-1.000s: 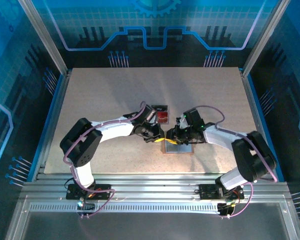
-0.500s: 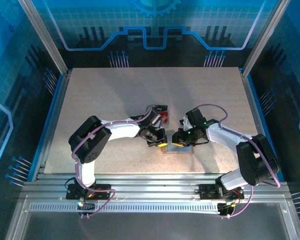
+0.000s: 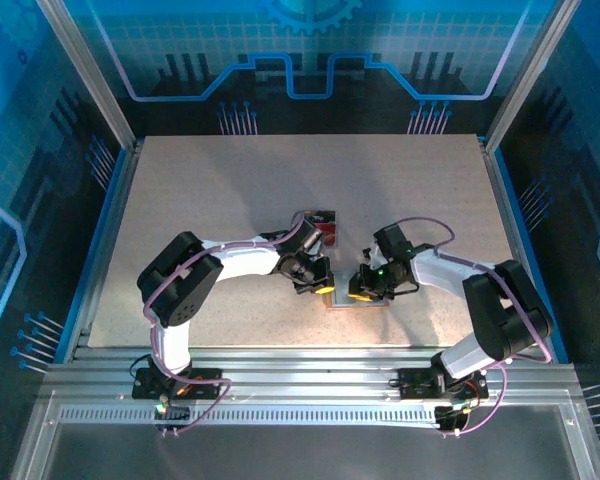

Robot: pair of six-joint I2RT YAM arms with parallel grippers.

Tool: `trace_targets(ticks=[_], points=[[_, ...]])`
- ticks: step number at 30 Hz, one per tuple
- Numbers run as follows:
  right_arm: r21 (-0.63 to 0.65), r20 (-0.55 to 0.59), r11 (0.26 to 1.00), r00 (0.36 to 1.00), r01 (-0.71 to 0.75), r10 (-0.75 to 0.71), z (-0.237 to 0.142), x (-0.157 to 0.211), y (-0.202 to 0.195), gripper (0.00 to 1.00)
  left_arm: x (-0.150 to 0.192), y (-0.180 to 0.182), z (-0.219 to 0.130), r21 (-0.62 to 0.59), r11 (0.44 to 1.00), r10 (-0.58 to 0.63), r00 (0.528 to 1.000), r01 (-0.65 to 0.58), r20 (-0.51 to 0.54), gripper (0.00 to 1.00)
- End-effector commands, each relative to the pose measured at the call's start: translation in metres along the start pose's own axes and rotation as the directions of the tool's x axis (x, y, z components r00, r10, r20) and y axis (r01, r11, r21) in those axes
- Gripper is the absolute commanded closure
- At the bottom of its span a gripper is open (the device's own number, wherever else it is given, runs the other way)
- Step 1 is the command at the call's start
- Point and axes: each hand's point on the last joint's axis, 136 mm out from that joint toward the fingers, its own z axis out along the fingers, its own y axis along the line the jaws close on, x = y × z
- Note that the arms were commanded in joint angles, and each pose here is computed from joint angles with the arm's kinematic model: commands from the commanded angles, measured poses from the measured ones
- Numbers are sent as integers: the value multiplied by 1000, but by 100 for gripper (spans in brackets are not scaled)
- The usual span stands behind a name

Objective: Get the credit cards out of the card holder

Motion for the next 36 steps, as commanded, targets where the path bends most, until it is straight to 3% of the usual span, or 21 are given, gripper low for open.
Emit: trace_targets(ticks=[1, 17, 29, 36], points=[[-8, 9, 1000, 1000, -3, 3, 0, 0, -7, 78, 2, 1, -2, -27, 1000, 5, 1000, -5, -10, 92], [-268, -4, 958, 995, -98, 101, 18, 4, -7, 81, -8, -15, -27, -15, 999, 37, 997, -36, 73, 90], [-360, -64, 923, 991, -132, 117, 58, 13, 26, 84, -21, 28, -69, -14, 998, -52, 985, 55, 162, 90], [-400, -115, 902, 986, -161, 124, 87, 19, 47, 86, -20, 45, -78, 17, 996, -89, 983, 88, 161, 88]])
